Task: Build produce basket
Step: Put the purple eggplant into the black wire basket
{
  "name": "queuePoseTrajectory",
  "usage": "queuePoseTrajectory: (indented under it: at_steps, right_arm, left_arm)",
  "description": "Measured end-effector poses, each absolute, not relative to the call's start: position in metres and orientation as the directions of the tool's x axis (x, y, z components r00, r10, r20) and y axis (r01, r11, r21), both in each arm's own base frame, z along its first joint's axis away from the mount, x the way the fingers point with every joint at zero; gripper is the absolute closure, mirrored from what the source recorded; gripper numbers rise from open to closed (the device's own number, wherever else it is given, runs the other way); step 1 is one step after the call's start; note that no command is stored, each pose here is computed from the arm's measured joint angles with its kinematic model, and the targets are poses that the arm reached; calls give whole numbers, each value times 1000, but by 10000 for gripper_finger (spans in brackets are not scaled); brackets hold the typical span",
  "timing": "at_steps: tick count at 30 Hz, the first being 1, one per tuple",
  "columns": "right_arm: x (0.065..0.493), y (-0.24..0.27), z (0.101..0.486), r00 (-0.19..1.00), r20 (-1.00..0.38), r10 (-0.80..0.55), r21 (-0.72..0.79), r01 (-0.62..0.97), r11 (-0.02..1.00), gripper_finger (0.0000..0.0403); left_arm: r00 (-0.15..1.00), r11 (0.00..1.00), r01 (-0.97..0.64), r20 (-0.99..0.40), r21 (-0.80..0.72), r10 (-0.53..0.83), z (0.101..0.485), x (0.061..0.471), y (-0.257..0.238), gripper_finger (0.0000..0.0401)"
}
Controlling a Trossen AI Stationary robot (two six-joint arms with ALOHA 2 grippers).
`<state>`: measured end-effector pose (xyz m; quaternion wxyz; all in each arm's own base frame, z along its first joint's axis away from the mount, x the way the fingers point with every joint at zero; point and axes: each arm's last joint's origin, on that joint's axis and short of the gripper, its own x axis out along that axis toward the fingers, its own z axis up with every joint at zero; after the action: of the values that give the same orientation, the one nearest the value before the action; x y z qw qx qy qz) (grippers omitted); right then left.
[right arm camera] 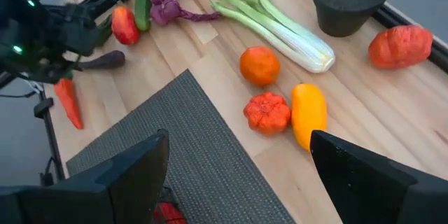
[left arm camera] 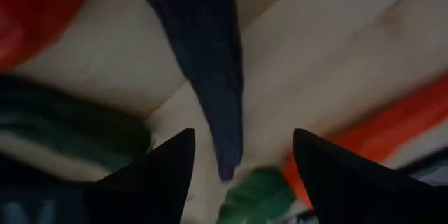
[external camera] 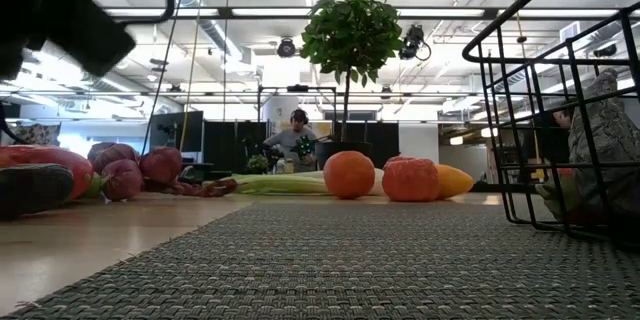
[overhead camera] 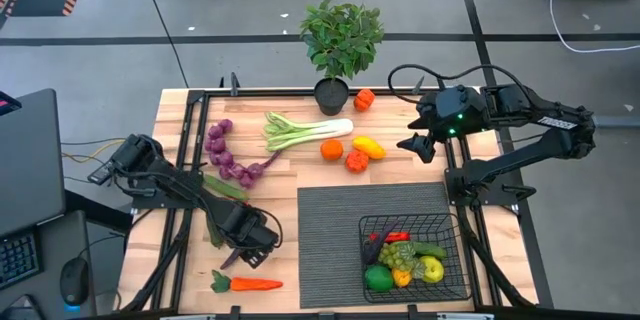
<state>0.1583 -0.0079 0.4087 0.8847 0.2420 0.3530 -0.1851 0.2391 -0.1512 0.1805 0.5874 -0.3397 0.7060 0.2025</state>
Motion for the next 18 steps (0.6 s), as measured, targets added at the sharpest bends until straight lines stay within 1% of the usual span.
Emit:
queuePoseTrajectory:
  at_steps: [6,11,13,15,18]
  right_arm:
    - [160,-8,408,676,-717,-170,338,550,764,54]
    - [168,-8,404,657,-734,-171,379,605,700,54]
    - [172,-7,402,648,-743,-166,385,617,686,54]
    - [178,-5,399,636,-755,-160,377,620,688,54]
    - [185,-2,394,604,-783,-149,367,642,673,54]
  left_arm:
    - [-14,644,-750,-969,-154,-247,147,230,-146,153]
    - [-21,645,-752,-972,-138,-233,136,223,-141,159]
    - [-16,668,-730,-974,-145,-228,136,224,-140,172]
    - [-5,706,-692,-977,-149,-211,139,226,-142,194]
    - [87,756,-625,-980,-195,-181,150,238,-146,241]
